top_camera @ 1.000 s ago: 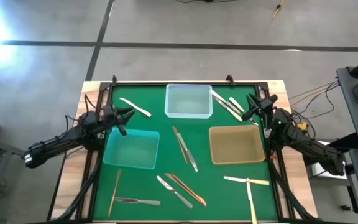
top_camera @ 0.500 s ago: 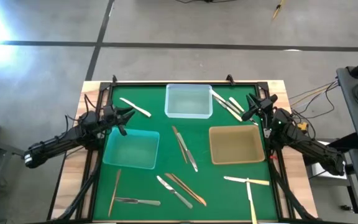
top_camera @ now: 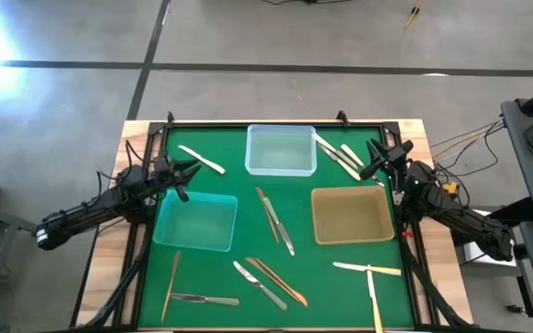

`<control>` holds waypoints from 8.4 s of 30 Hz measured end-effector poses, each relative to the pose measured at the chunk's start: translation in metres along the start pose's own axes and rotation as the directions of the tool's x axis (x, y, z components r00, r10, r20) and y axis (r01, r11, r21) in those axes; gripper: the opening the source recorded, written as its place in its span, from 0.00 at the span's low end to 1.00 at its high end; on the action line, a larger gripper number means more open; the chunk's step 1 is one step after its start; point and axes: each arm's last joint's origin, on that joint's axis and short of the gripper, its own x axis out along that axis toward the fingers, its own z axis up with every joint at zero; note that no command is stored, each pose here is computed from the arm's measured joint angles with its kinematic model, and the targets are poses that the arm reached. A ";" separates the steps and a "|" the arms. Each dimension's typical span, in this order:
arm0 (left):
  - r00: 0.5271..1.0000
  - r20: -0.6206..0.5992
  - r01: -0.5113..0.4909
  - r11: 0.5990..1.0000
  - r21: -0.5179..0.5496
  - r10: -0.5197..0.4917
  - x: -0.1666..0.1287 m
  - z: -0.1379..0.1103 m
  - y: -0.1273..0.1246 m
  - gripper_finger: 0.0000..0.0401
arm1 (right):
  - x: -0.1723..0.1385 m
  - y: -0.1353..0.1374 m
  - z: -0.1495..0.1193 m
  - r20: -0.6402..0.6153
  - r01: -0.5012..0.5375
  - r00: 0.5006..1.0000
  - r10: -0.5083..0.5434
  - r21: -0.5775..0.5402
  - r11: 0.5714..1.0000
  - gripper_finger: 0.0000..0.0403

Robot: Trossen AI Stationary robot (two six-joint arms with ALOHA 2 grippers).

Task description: Sort silverware by color (type)

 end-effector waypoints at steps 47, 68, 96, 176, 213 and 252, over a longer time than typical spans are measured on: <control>1.000 0.000 0.000 1.000 0.000 0.000 0.000 0.000 0.000 0.22 | 0.000 -0.001 0.003 0.031 0.031 0.999 -0.025 -0.226 0.974 0.17; 1.000 0.000 0.000 1.000 0.000 0.000 0.000 0.000 0.000 0.22 | 0.000 0.001 0.004 0.042 -0.064 0.998 0.048 0.667 0.743 0.17; 1.000 0.000 0.000 1.000 0.000 0.000 0.000 0.000 0.000 0.22 | 0.110 0.034 0.065 -0.914 0.311 0.403 0.055 0.194 0.930 0.22; 1.000 0.000 0.000 1.000 0.000 0.000 0.000 0.000 0.000 0.22 | 0.174 -0.014 0.096 -0.741 0.217 0.661 0.119 0.340 0.915 0.16; 1.000 0.000 0.000 1.000 0.000 0.000 0.000 0.000 0.000 0.22 | 0.239 0.109 0.098 -0.381 -0.549 0.708 0.594 0.231 0.803 0.30; 1.000 0.000 0.000 1.000 0.000 0.000 0.000 0.000 0.000 0.22 | 0.174 0.037 0.060 -0.991 0.031 -0.029 0.128 0.127 0.991 0.36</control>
